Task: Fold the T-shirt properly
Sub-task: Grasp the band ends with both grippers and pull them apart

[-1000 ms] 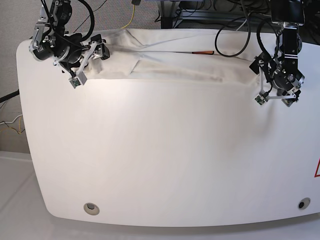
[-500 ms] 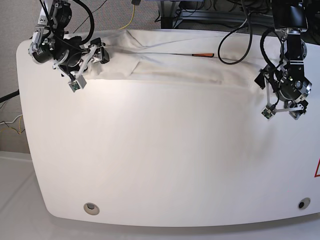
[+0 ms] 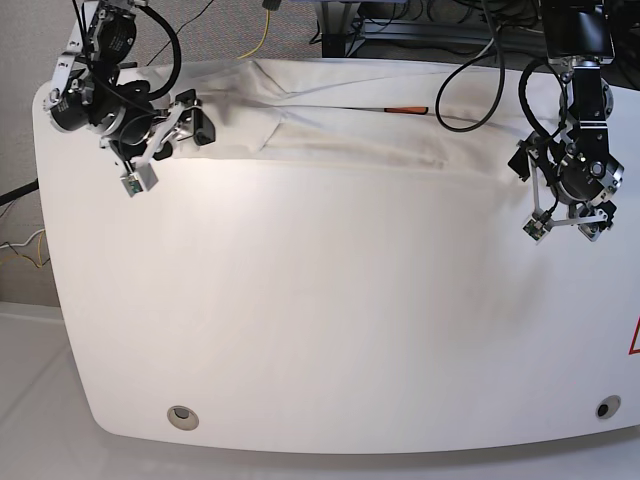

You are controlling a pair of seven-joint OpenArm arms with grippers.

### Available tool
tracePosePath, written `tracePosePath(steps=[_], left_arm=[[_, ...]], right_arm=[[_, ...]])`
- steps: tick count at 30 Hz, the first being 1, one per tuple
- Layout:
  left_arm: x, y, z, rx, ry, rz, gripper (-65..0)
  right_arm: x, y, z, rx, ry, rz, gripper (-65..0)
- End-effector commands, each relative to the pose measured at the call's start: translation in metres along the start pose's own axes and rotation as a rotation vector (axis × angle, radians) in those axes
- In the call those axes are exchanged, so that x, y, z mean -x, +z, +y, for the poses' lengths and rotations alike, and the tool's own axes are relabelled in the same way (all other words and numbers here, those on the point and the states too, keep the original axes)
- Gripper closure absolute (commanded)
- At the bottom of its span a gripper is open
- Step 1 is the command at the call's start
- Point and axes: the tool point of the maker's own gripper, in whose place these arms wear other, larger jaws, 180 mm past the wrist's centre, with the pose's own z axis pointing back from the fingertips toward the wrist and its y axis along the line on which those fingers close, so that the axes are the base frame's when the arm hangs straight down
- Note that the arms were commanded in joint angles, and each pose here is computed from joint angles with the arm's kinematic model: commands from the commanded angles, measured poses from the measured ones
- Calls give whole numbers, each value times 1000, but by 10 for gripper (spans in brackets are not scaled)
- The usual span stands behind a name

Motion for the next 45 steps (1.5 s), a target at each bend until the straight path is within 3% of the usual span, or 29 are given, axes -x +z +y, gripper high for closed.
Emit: tracePosePath(steps=[1, 30, 40, 43, 45], left_arm=[[-14, 10, 4, -27, 1, -50, -612], [58, 3, -61, 103, -53, 106, -611], [58, -1, -102, 193, -11, 99, -611], [57, -4, -110, 214, 1, 101, -610], [61, -9, -114, 233, 10, 117, -605]], right_arm=[[-9, 7, -2, 8, 20, -34, -472], [43, 9, 6, -8, -12, 88, -472], [37, 5, 7, -13, -12, 75, -469], [32, 0, 15, -35, 13, 78, -438], [34, -4, 18, -35, 29, 95, -385]])
